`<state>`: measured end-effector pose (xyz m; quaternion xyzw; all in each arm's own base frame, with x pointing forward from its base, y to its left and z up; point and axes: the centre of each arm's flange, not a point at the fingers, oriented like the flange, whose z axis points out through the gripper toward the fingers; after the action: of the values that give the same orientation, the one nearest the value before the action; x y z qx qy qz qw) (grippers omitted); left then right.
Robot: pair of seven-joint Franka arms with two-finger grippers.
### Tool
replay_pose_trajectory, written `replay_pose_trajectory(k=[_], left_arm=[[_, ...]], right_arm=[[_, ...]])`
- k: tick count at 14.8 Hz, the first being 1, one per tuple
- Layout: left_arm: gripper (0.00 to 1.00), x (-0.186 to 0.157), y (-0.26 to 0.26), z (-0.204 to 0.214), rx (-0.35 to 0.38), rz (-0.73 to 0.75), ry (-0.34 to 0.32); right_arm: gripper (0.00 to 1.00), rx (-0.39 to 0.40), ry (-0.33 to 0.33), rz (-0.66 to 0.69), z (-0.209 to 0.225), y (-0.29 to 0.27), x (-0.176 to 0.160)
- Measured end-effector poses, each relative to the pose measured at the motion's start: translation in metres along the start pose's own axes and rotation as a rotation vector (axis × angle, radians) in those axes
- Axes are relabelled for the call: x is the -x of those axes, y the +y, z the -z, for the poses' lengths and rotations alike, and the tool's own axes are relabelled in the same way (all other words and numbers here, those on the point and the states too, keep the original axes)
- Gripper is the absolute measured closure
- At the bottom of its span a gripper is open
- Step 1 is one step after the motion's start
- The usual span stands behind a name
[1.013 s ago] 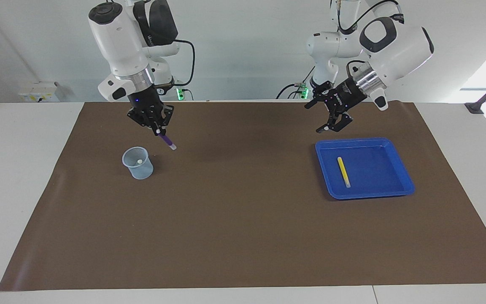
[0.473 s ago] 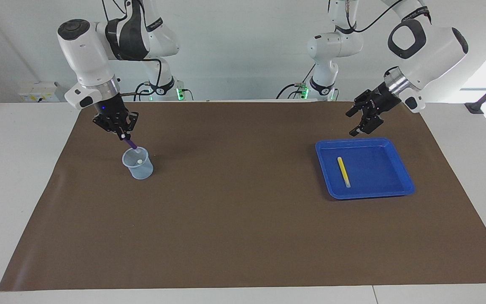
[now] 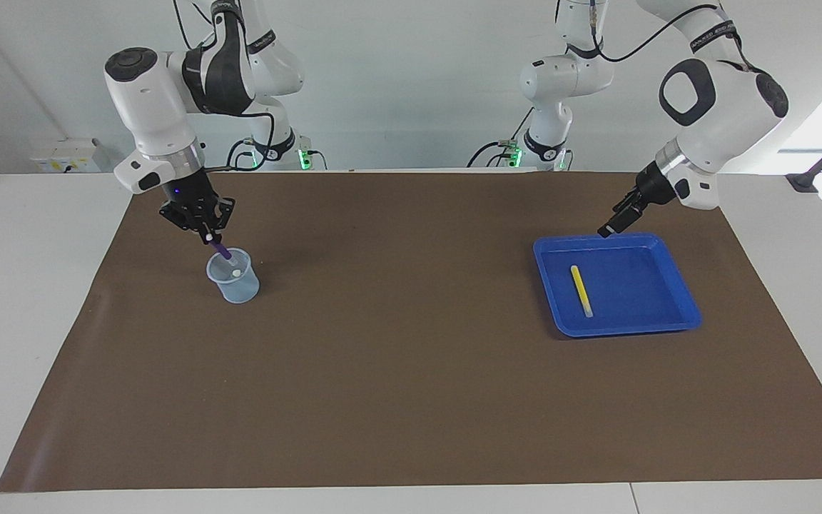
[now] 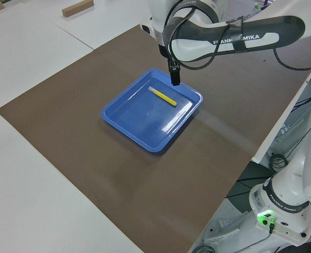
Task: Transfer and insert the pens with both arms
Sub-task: 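Insert the purple pen into the clear cup with the right gripper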
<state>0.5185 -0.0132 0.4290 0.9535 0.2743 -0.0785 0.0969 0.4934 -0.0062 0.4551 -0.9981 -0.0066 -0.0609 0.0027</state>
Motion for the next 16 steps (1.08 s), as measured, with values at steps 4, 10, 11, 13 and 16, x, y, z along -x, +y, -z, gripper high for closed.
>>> replay_pose_trajectory(k=[4, 10, 11, 13, 16], left_arm=[[0.0, -0.019, 0.019, -0.053, -0.086, -0.213, 0.044], [0.01, -0.021, 0.04, -0.099, -0.171, -0.394, 0.067], [0.02, -0.024, 0.039, -0.105, -0.176, -0.413, 0.068], [0.07, -0.028, 0.039, -0.114, -0.176, -0.432, 0.072], [0.12, -0.032, 0.039, -0.121, -0.174, -0.439, 0.077]], right_arm=[[0.82, 0.0, -0.016, 0.0, -0.027, 0.0, 0.002], [0.82, 0.001, -0.017, -0.001, -0.051, 0.0, 0.004], [0.82, 0.001, -0.018, -0.001, -0.052, 0.0, 0.004], [0.76, 0.001, -0.018, -0.001, -0.052, 0.0, 0.004], [0.45, 0.001, -0.003, 0.0, -0.046, 0.0, 0.0]])
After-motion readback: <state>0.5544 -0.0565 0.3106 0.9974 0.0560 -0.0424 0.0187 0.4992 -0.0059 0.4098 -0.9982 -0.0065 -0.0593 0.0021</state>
